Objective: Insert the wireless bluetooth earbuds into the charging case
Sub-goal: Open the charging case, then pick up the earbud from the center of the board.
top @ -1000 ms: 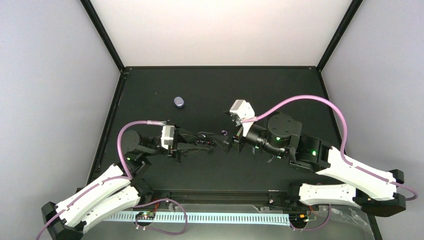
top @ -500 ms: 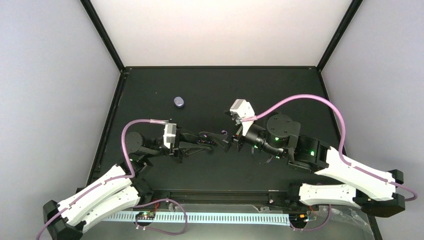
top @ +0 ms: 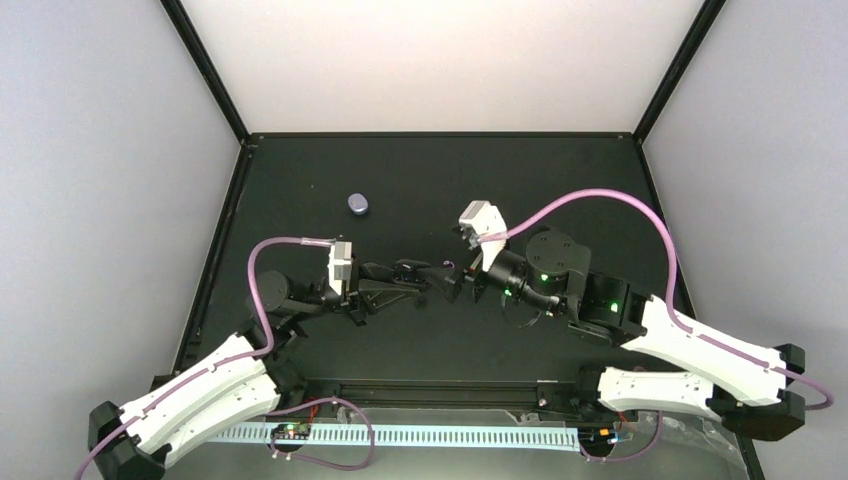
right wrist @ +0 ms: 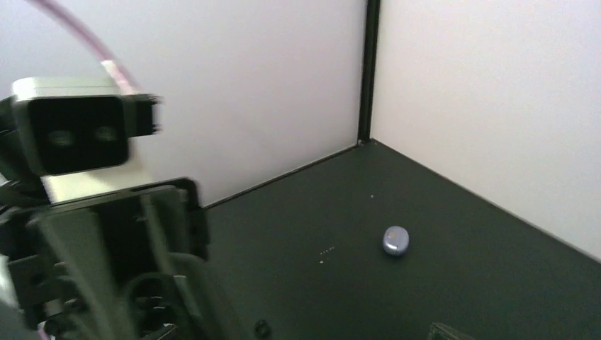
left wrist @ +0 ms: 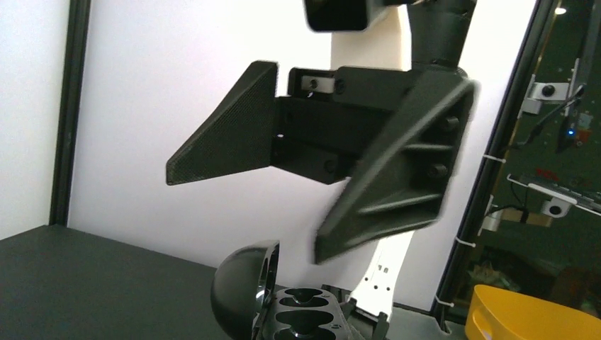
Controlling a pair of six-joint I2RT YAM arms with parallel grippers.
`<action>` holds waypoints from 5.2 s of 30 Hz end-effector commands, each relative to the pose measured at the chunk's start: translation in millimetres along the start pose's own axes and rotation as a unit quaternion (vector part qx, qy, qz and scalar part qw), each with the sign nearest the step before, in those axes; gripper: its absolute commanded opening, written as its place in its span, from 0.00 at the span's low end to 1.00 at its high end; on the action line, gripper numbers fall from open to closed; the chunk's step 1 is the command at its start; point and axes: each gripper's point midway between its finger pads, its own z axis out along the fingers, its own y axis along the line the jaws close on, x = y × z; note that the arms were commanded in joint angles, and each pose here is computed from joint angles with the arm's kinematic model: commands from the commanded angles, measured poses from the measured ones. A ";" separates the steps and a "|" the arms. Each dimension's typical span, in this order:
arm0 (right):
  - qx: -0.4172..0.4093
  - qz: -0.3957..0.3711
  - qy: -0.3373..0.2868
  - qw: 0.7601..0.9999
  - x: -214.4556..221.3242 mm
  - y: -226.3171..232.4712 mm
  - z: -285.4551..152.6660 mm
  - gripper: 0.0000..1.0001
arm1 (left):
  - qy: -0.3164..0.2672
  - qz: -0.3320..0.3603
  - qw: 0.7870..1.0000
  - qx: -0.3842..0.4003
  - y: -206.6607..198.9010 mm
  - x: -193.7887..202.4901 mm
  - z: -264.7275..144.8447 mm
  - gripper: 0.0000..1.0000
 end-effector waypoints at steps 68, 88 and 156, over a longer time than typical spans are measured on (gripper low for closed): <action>-0.069 0.022 -0.002 0.997 18.4 -5.0 -6.6 0.91 | 0.056 0.036 0.993 0.098 -42.1 9.0 -0.6 0.01; -0.080 0.046 -0.006 0.996 19.5 -1.2 -2.0 0.91 | 0.006 -0.025 0.998 0.054 -25.7 7.5 -3.9 0.02; 0.063 0.318 0.315 0.892 346.7 -78.6 136.4 0.37 | 0.010 -0.040 0.999 -0.029 -10.0 30.9 -34.2 0.02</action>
